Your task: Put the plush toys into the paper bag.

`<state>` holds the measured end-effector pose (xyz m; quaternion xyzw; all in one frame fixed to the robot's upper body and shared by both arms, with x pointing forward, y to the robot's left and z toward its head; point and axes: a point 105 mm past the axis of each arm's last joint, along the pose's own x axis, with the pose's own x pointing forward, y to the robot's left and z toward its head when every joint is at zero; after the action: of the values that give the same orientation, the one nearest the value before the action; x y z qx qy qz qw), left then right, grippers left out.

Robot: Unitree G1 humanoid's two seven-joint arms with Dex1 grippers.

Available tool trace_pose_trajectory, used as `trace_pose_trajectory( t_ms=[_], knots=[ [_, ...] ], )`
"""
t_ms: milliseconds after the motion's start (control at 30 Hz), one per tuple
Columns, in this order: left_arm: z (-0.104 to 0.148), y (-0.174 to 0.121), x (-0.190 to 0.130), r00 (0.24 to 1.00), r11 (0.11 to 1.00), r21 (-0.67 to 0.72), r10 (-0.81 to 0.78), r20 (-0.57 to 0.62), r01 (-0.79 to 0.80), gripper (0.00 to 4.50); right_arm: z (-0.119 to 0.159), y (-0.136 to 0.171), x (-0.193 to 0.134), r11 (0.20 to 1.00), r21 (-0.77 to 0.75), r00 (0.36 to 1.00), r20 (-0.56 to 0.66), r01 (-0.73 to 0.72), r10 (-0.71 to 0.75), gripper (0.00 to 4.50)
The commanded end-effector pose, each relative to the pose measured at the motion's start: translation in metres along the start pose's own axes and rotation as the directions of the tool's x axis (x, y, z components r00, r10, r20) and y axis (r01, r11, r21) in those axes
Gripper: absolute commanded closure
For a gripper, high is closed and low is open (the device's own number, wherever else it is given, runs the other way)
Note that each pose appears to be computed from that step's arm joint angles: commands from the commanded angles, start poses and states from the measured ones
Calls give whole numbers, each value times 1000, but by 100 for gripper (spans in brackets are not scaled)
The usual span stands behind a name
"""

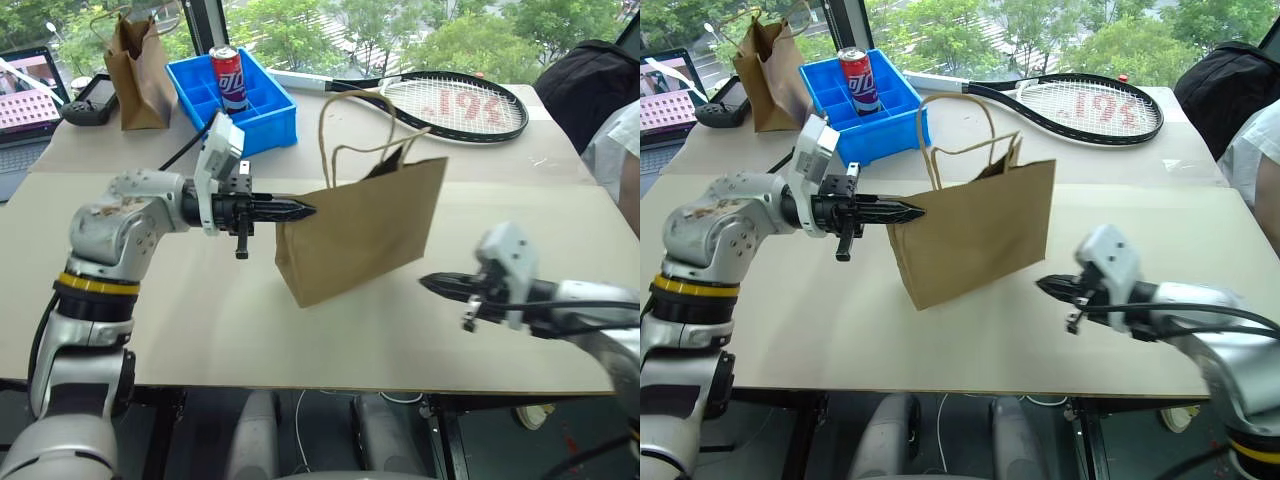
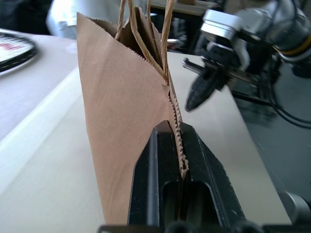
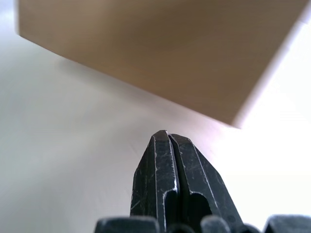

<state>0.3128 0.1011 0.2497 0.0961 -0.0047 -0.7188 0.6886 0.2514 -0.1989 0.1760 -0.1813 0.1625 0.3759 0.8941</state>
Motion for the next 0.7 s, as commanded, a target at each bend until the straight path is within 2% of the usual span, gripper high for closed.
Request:
trace_pose_trajectory(
  t_ms=[33,200,333,400,500,633,667,700],
  knots=[
    [8,-6,-4,990,981,130,-137,-46,141,442,-2,-10,-24,997,-28,997,-26,75,-76,450],
    [-1,-6,-6,982,975,126,-175,-73,183,442,-7,-14,-33,994,-23,994,-42,104,-105,450],
    [-17,-2,-8,972,968,163,-164,-167,191,442,-8,-17,-36,993,-27,992,-54,112,-113,450],
    [-18,-1,-9,973,969,159,-162,-164,189,442,-7,-19,-37,993,-30,992,-56,114,-115,450],
    [-16,-5,-14,976,978,103,-166,-138,181,374,-6,-22,-37,993,-35,992,-59,109,-111,450],
    [-9,-8,-26,982,985,84,-136,-130,147,226,-6,-24,-35,996,-31,995,-56,87,-88,450],
    [-5,-9,-32,986,988,79,-120,-115,129,177,-6,-25,-35,996,-30,995,-56,81,-83,450],
    [0,-11,-37,989,991,73,-106,-102,114,153,-7,-26,-36,997,-29,995,-55,78,-79,450]
  ],
)
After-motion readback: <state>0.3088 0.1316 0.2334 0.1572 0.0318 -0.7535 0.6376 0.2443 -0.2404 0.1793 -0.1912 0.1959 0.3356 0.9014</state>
